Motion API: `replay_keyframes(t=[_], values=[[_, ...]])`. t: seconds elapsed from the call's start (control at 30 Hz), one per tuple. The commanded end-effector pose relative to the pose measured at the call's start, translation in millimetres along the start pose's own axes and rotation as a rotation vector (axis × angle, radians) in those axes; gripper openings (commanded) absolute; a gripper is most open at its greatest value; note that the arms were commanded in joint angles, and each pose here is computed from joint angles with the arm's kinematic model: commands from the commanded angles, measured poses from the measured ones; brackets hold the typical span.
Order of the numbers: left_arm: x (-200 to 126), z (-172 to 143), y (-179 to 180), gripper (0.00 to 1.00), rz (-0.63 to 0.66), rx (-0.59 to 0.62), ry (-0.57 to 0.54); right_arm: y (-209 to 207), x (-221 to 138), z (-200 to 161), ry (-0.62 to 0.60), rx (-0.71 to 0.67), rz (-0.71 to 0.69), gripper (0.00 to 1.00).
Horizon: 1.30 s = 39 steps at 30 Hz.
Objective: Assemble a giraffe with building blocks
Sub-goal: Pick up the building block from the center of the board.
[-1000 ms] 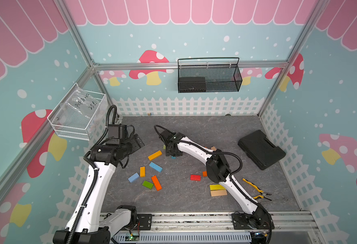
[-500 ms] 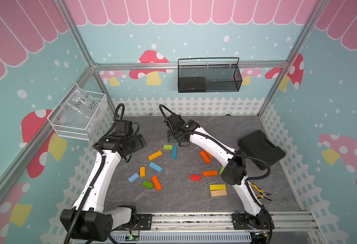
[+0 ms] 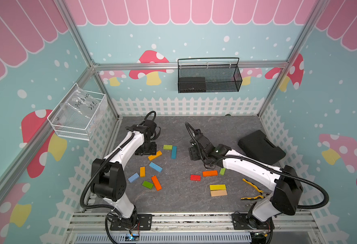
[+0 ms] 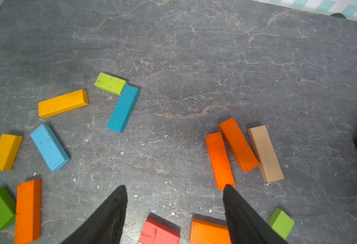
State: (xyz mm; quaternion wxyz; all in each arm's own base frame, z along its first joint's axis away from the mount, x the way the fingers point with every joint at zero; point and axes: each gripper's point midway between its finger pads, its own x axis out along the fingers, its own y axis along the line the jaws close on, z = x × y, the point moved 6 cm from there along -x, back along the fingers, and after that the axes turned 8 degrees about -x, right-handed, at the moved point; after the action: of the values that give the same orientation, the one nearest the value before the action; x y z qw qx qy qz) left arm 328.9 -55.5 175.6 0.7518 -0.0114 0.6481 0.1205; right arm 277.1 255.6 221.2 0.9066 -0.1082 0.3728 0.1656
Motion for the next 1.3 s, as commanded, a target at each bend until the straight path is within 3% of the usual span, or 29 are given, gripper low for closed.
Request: replay_keyframes(t=[0.0,0.37,1.0,1.27], values=[[13.1,9.3,-2.8,0.70,0.090,0.135,0.013,-10.0,-12.0,12.3,-0.138,0.026,0.015,0.73],[54.8,25.3,-25.9,0.65,0.063,0.292,0.073,-39.4,-20.1,-21.9,-0.153,0.066,0.016,0.72],[94.3,35.0,-50.4,0.70,0.006,0.380,0.122,-41.4,-17.3,-21.3,-0.159,0.085,0.015,0.71],[102.0,31.3,-51.0,0.59,-0.026,0.379,0.162,-42.7,-18.6,-20.2,-0.165,0.080,0.008,0.71]])
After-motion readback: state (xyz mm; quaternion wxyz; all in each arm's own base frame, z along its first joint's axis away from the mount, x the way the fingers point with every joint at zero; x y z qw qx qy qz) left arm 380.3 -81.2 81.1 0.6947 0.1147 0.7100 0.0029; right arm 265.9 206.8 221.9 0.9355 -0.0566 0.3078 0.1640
